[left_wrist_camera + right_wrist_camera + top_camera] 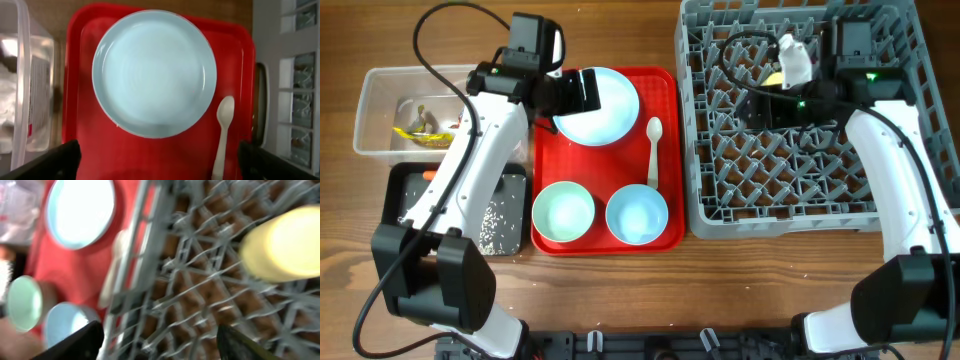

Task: Sort waste into correct bins and load items into the dishwasher rack
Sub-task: 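Release the cup and move the right gripper to the light blue bowl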

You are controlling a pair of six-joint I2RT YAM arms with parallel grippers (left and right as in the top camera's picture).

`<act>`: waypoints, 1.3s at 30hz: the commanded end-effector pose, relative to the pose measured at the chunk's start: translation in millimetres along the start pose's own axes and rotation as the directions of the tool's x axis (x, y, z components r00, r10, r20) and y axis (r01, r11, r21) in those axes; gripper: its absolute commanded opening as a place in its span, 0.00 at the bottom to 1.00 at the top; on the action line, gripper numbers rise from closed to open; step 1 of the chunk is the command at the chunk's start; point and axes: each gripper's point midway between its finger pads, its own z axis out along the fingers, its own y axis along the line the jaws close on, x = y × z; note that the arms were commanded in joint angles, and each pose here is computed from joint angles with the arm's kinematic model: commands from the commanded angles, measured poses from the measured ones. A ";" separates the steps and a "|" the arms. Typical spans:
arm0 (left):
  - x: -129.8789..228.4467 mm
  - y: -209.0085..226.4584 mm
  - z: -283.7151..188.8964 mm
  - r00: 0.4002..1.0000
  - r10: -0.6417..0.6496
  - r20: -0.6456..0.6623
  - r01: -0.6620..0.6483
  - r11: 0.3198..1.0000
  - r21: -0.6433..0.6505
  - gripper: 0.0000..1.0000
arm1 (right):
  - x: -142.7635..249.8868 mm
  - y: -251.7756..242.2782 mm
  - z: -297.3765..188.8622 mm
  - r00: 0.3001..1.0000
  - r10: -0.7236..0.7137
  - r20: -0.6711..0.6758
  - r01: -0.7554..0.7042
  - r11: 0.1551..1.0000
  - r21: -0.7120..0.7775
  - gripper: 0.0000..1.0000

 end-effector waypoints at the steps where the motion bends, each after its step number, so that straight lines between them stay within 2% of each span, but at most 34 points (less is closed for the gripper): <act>1: 9.3 5.5 1.7 0.999 0.002 -0.037 -0.003 1.000 -0.026 1.00 | 9.4 28.8 -7.7 1.000 0.019 -0.021 -0.022 0.989 -0.149 0.79; 2: 11.5 6.3 1.7 0.999 0.001 -0.045 -0.002 1.000 -0.029 0.96 | 9.4 28.7 -7.7 1.000 0.019 -0.021 -0.022 0.989 -0.148 0.84; 4: 16.1 7.8 1.7 0.998 -0.001 -0.064 -0.001 0.999 -0.036 0.81 | 11.7 28.9 -7.8 0.999 0.023 -0.031 -0.028 0.989 -0.149 0.89; 9: 29.2 18.1 11.9 0.995 -0.008 -0.098 0.000 0.997 -0.074 0.73 | 15.8 34.8 -8.5 0.998 0.038 -0.049 -0.046 0.983 -0.178 0.90; 13: 36.8 22.3 25.1 0.992 -0.014 -0.124 0.003 0.996 -0.086 0.74 | 17.1 47.0 -8.7 0.996 0.059 -0.063 -0.072 0.971 -0.226 0.88; 19: 38.4 21.9 27.4 0.991 -0.020 -0.136 0.008 0.996 -0.084 0.73 | 29.9 85.1 0.3 0.993 -0.030 -0.118 -0.004 0.961 -0.276 0.84; 23: 35.9 19.7 5.9 0.986 -0.027 -0.166 0.011 0.995 -0.095 0.71 | 39.2 116.8 7.1 0.983 -0.110 -0.144 0.059 0.947 -0.317 0.83; 25: 33.6 17.9 -7.0 0.984 -0.075 -0.160 0.060 0.993 -0.099 0.71 | 44.7 135.6 10.9 0.975 -0.161 -0.152 0.102 0.935 -0.340 0.82; 27: 39.2 19.4 -12.5 0.979 -0.102 -0.175 0.083 0.990 -0.111 0.72 | 49.1 146.9 16.7 0.968 -0.190 -0.163 0.130 0.939 -0.319 0.81; 31: 39.8 30.5 -17.7 0.975 -0.130 -0.181 0.108 0.986 -0.128 0.72 | 64.9 163.1 34.9 0.928 -0.315 -0.198 0.275 0.939 -0.207 0.79; 35: 22.9 51.6 -38.9 0.975 -0.196 -0.105 0.183 0.976 -0.122 0.74 | 76.3 168.3 47.9 0.881 -0.411 -0.232 0.402 0.911 -0.088 0.78; 39: 6.4 75.8 -73.4 0.959 -0.282 -0.020 0.280 0.958 -0.066 0.82 | 90.3 174.2 63.7 0.831 -0.481 -0.280 0.471 0.876 -0.109 0.73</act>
